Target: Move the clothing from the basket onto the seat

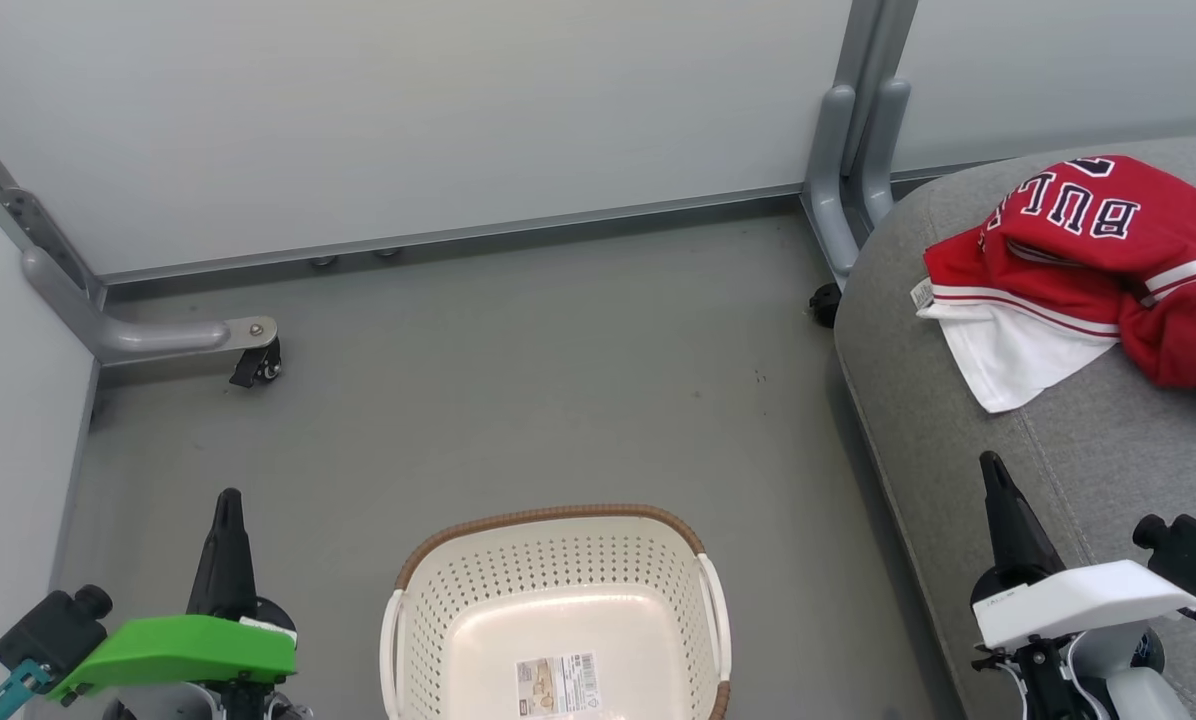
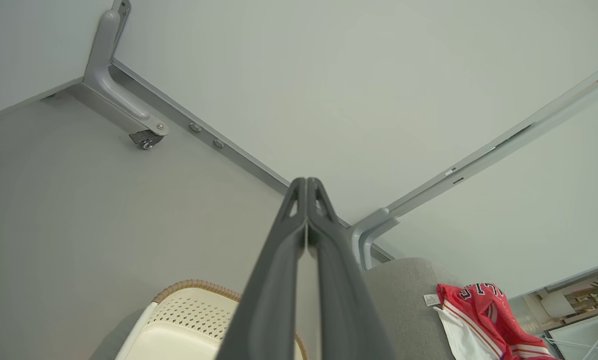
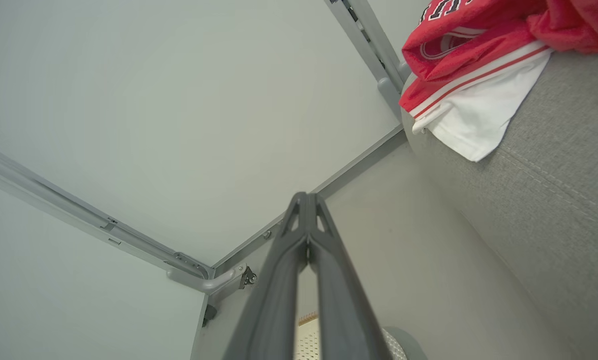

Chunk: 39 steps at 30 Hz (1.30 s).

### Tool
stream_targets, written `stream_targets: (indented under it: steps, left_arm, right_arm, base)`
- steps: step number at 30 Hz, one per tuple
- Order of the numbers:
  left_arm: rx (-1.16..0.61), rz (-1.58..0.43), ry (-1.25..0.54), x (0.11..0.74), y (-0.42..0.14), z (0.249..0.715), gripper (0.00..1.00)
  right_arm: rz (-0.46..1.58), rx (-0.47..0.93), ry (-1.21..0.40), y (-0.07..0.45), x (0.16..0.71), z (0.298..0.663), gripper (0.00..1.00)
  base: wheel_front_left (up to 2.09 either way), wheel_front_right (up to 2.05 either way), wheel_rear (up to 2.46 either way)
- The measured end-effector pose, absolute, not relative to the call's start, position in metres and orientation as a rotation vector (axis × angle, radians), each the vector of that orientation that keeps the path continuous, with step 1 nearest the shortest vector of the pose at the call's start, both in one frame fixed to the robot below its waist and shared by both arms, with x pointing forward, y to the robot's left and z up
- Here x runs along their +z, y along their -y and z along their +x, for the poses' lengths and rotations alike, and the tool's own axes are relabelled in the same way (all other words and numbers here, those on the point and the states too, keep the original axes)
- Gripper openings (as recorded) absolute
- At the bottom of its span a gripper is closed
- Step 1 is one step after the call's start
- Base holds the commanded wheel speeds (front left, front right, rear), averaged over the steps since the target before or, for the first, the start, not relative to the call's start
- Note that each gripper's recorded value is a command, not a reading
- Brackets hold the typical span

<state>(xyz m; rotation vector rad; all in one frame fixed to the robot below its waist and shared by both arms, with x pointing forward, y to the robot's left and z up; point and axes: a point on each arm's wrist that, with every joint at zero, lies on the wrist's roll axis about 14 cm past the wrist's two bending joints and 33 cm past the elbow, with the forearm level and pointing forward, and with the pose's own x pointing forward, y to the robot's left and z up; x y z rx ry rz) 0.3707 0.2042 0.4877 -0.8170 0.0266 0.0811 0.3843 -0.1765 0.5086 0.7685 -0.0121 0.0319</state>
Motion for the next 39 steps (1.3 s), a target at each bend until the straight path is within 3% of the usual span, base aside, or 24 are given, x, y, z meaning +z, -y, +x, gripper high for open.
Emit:
stream_targets:
  steps: [39]
  left_arm:
    - [0.066,-1.241,-0.026,0.495,-0.204,0.378,0.0]
  right_arm:
    - [1.221,-0.009,-0.017,0.19,0.506,0.386,0.0]
  base:
    - [0.0,0.0,0.0]
